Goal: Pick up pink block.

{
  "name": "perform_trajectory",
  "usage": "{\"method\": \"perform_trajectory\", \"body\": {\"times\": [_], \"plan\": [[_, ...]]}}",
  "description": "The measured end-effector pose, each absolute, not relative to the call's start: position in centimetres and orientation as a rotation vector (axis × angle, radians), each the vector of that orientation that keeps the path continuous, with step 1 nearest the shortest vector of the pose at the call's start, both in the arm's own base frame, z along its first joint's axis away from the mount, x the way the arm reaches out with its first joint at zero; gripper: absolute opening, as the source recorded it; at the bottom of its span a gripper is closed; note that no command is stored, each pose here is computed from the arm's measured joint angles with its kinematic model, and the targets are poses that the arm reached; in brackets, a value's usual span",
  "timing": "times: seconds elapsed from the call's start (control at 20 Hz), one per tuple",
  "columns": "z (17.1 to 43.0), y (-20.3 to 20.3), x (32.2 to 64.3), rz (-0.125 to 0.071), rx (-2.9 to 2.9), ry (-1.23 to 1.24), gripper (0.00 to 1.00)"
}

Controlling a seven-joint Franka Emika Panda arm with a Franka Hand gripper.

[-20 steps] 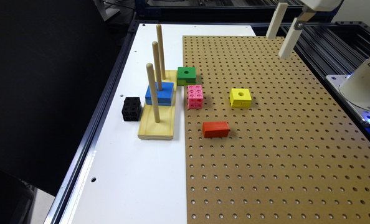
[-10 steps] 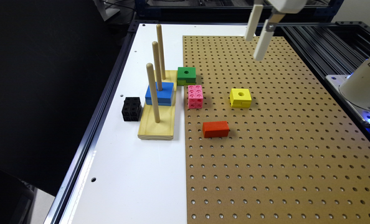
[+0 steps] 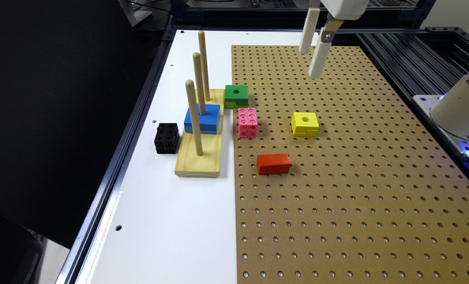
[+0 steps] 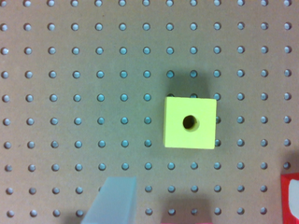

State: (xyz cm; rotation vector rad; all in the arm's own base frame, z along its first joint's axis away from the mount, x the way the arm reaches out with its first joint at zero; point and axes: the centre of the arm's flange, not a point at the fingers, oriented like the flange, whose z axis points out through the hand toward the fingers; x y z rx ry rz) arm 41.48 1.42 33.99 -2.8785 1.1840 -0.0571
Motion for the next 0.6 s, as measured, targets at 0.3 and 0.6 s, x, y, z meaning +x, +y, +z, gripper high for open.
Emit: {"method": "perform_trajectory", "body": {"times": [0.3,0.6], "plan": [[34.2,1.4,42.5,-0.062,-2.876,1.183,1.00],[34.0,1.5,44.0,-0.058,-2.875,1.182,1.00]]}}
